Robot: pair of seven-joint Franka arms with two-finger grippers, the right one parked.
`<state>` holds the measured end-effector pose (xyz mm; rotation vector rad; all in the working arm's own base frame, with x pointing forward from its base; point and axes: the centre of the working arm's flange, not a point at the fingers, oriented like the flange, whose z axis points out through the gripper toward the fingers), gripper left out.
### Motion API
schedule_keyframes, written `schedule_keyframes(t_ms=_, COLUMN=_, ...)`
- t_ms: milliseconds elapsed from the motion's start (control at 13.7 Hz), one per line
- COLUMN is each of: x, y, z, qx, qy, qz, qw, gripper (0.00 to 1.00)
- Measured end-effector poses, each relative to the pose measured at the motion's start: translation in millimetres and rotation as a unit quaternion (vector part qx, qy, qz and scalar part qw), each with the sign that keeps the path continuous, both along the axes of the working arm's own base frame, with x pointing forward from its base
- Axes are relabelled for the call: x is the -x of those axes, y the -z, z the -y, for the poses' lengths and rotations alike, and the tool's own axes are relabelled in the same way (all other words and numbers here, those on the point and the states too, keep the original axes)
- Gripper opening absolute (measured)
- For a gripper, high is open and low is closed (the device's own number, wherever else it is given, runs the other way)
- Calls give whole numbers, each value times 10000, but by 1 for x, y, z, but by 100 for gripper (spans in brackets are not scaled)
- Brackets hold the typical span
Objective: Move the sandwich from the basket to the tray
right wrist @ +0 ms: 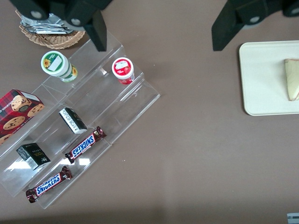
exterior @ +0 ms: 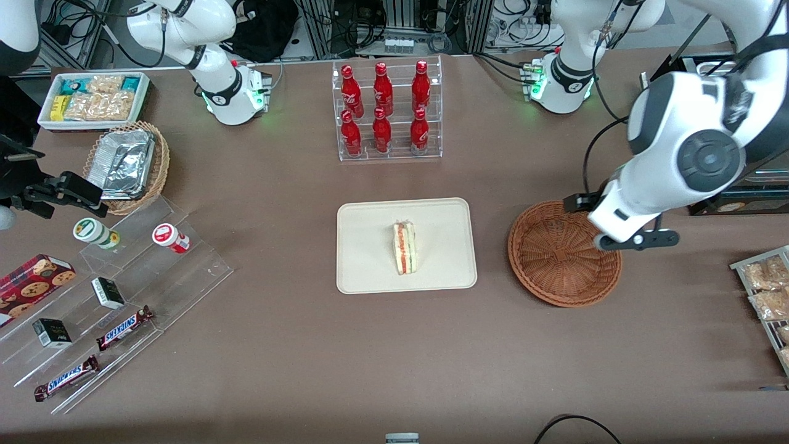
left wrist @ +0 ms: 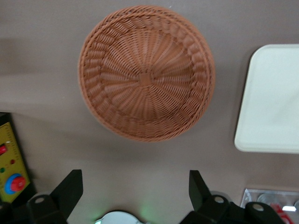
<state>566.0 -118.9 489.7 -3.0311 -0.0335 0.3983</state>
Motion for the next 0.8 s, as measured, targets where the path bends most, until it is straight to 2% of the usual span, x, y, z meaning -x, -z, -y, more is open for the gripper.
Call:
schedule_keyframes(t_ms=366, x=18, y=-46, z=-50, qx=193, qy=257, qz=6, qw=9995, gripper=100)
schedule_keyframes(t_ms=805, x=37, y=-86, z=-77, qx=247, qy=294, qz=221, qw=9990, gripper=100)
